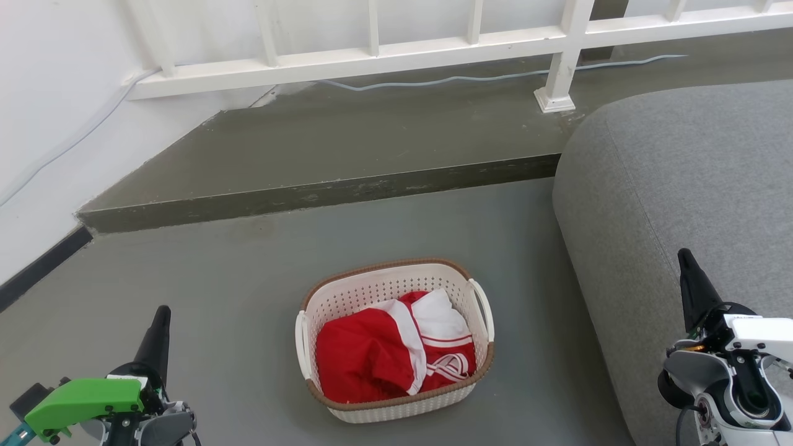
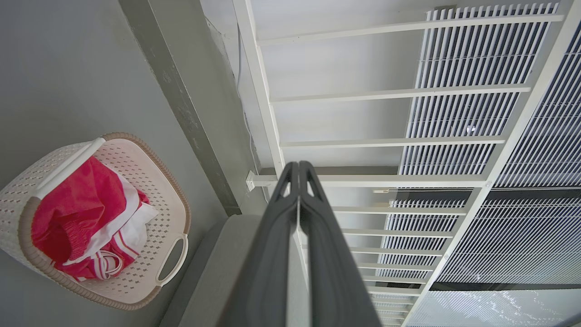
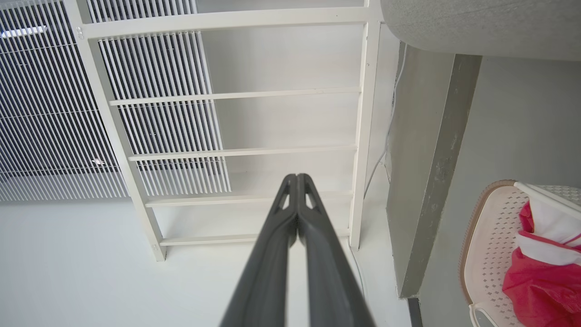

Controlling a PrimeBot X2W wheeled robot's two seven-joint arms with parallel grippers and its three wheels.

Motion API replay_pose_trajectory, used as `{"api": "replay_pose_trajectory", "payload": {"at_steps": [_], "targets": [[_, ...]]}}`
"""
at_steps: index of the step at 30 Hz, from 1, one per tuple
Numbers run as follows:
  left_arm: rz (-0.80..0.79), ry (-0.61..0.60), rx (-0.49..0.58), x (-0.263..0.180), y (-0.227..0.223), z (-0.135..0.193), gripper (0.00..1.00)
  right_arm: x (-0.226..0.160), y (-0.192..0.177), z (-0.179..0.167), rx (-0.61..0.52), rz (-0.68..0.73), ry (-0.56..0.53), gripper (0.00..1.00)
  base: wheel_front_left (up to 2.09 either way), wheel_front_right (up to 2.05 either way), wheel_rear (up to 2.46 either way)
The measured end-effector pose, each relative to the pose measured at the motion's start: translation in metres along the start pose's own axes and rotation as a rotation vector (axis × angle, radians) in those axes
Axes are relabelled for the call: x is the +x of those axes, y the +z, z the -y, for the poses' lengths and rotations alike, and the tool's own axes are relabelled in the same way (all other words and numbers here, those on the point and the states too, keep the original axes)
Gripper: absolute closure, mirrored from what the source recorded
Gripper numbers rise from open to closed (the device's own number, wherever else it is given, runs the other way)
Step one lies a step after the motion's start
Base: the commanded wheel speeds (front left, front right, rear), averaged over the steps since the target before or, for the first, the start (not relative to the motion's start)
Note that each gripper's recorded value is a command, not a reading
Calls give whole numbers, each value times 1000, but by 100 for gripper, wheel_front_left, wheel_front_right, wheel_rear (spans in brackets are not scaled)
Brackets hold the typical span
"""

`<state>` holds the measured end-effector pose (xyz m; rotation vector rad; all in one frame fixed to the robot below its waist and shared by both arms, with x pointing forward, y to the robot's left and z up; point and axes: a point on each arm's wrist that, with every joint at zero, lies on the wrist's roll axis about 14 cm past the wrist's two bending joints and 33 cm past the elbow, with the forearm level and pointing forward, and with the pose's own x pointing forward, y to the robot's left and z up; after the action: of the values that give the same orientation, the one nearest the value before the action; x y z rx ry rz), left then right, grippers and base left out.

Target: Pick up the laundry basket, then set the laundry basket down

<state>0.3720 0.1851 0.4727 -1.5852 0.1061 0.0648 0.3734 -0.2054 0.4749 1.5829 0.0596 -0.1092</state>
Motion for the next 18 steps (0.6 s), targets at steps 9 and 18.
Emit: {"api": "replay_pose_trajectory", "payload": {"at_steps": [9,18], "targets": [[0,0,0,0,0,0,100,0,0,0,1,1,0,100,0,0,0],[0,-4,0,1,0,1,100,0,0,0,1,0,0,100,0,0,0]]}}
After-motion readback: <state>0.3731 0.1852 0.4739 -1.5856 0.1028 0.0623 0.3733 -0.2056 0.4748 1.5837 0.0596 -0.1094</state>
